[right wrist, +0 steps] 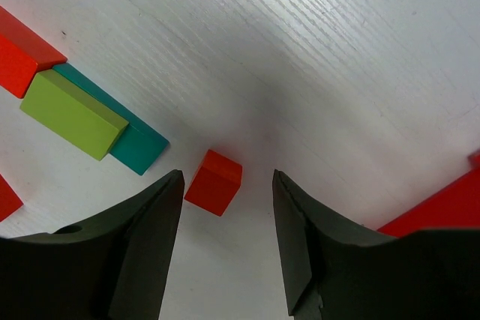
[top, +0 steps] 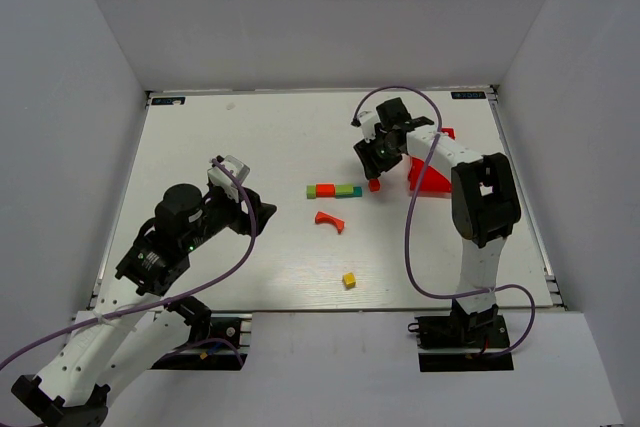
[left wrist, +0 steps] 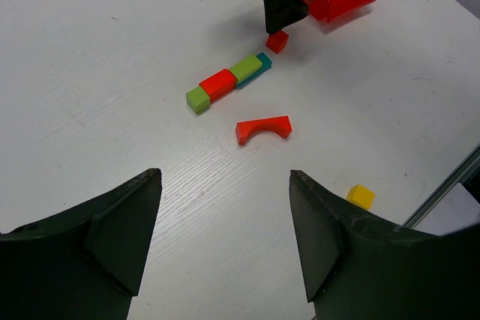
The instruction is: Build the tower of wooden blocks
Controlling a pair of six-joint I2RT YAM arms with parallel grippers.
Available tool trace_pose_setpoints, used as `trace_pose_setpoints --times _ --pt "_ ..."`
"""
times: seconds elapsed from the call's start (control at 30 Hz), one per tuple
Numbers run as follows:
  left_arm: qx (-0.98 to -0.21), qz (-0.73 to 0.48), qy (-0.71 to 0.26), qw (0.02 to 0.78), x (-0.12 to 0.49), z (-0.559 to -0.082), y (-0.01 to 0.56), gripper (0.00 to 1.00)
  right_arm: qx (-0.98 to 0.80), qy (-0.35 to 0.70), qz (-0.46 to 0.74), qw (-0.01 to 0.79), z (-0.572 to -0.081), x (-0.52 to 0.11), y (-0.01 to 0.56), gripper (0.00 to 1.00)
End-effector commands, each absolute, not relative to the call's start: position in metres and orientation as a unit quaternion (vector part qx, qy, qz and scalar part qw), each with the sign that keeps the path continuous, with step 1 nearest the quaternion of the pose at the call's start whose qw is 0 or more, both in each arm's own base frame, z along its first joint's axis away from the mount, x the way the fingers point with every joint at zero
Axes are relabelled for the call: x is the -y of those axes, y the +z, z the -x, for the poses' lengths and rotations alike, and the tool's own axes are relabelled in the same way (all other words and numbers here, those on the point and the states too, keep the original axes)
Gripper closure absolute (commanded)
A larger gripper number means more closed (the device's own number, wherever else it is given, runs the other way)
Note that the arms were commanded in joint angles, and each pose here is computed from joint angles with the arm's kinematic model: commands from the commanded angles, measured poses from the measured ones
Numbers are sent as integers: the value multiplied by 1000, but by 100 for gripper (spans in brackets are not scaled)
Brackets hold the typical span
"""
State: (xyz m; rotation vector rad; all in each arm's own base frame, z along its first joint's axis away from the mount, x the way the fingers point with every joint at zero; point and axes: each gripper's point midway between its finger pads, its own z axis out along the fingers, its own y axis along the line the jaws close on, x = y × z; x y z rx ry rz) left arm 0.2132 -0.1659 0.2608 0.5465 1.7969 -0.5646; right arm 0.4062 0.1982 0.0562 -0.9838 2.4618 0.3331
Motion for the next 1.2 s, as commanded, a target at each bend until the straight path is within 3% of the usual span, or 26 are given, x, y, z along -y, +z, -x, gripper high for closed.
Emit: trace_pose_setpoints --times 0.0,0.6,1.0,1.17 --pt "-758 -233 -239 560 165 -213 261 21 -903 124 345 226 -403 -197 56 43" --pt "-758 -233 -239 560 165 -213 261 21 -911 114 344 196 -394 -191 34 41" --pt "-758 -233 -239 560 165 -213 261 21 -913 115 348 180 -388 -190 26 62" --pt "-758 -233 -239 560 165 -213 261 21 -897 112 366 222 -396 -193 56 68"
